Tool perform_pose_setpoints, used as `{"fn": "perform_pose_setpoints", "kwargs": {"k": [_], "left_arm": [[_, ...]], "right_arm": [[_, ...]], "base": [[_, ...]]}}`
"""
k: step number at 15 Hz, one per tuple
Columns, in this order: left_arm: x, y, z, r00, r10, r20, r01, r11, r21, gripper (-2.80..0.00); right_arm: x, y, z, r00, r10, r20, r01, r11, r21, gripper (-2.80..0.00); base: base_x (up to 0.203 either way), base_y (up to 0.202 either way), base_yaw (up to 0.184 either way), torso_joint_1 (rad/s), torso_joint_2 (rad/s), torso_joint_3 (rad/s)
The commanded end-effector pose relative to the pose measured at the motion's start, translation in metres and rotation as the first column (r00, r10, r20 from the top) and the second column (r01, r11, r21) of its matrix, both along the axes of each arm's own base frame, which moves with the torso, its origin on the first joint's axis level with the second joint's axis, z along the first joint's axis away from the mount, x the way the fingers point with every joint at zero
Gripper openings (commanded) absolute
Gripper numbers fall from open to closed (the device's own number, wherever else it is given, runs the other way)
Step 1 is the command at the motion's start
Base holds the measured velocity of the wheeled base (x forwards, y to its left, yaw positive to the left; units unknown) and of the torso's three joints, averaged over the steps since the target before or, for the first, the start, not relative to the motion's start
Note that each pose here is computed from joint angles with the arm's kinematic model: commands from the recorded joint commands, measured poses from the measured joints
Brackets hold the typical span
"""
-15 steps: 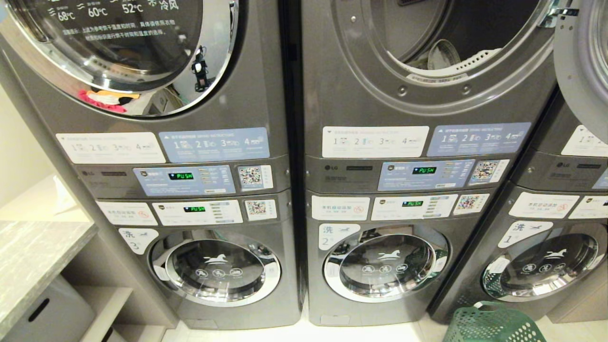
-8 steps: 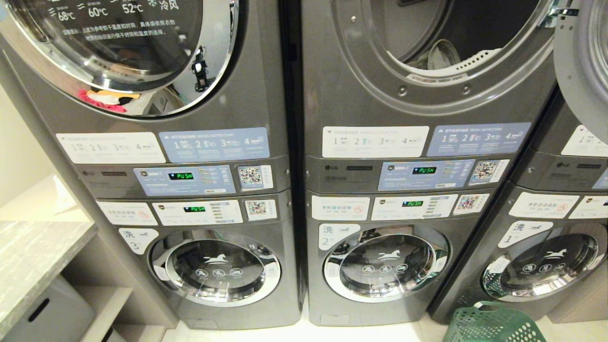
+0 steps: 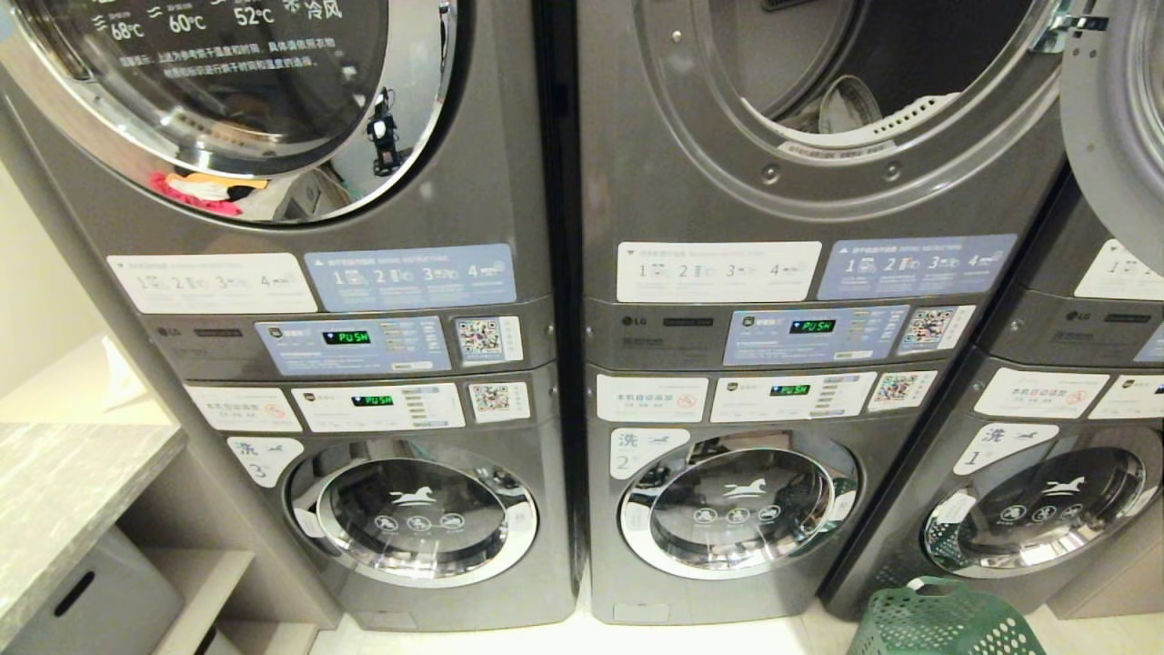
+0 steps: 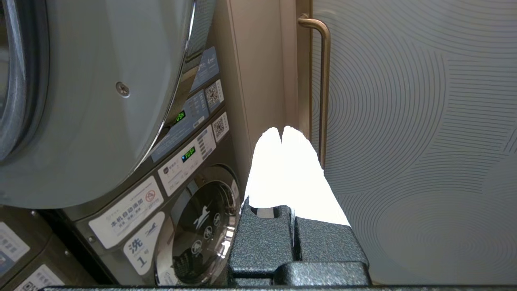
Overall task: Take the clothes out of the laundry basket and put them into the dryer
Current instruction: Close the dryer
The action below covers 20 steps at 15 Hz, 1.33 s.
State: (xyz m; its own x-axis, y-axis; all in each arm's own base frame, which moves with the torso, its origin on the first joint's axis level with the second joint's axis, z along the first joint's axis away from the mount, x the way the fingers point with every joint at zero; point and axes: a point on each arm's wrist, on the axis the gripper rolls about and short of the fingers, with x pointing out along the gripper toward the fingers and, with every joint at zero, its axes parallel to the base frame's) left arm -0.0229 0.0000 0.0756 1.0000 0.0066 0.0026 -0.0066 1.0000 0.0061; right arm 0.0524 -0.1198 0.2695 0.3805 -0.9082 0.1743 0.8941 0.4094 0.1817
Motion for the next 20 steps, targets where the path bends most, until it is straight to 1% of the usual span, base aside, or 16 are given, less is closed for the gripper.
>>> {"fn": "perform_pose_setpoints", "kwargs": {"k": [1, 4, 8, 10, 20], "left_arm": [[0.0002, 0.0000, -0.0004, 1.000, 0.001, -0.003, -0.001, 1.000, 0.000, -2.80], [0.0002, 0.0000, -0.0004, 1.000, 0.001, -0.004, -0.001, 1.000, 0.004, -2.80], [0.0002, 0.0000, -0.0005, 1.000, 0.001, -0.004, -0.001, 1.000, 0.005, -2.80], [0.0002, 0.0000, -0.0005, 1.000, 0.001, -0.004, -0.001, 1.000, 0.005, -2.80], [0.0002, 0.0000, -0.0005, 1.000, 0.001, -0.004, -0.001, 1.000, 0.005, -2.80]], "right_arm": [[0.0003, -0.0003, 0.0017, 1.000, 0.005, 0.002, -0.005, 1.000, -0.007, -2.80], [0.0000, 0.0004, 0.0041, 1.000, 0.003, 0.006, -0.003, 1.000, -0.016, -2.80], [-0.0003, 0.0005, 0.0021, 1.000, 0.000, 0.003, 0.000, 1.000, -0.010, -2.80], [-0.0002, 0.0006, 0.0029, 1.000, 0.002, 0.004, -0.002, 1.000, -0.013, -2.80], [-0.0004, 0.0012, 0.0002, 1.000, 0.005, 0.000, -0.005, 1.000, -0.006, -2.80]], "base": [[0.000, 0.000, 0.000, 0.000, 0.00, 0.000], [0.000, 0.000, 0.000, 0.000, 0.00, 0.000], [0.000, 0.000, 0.000, 0.000, 0.00, 0.000], [0.006, -0.072, 0.005, 0.000, 0.00, 0.005], [0.000, -0.191, 0.001, 0.002, 0.00, 0.003]]}}
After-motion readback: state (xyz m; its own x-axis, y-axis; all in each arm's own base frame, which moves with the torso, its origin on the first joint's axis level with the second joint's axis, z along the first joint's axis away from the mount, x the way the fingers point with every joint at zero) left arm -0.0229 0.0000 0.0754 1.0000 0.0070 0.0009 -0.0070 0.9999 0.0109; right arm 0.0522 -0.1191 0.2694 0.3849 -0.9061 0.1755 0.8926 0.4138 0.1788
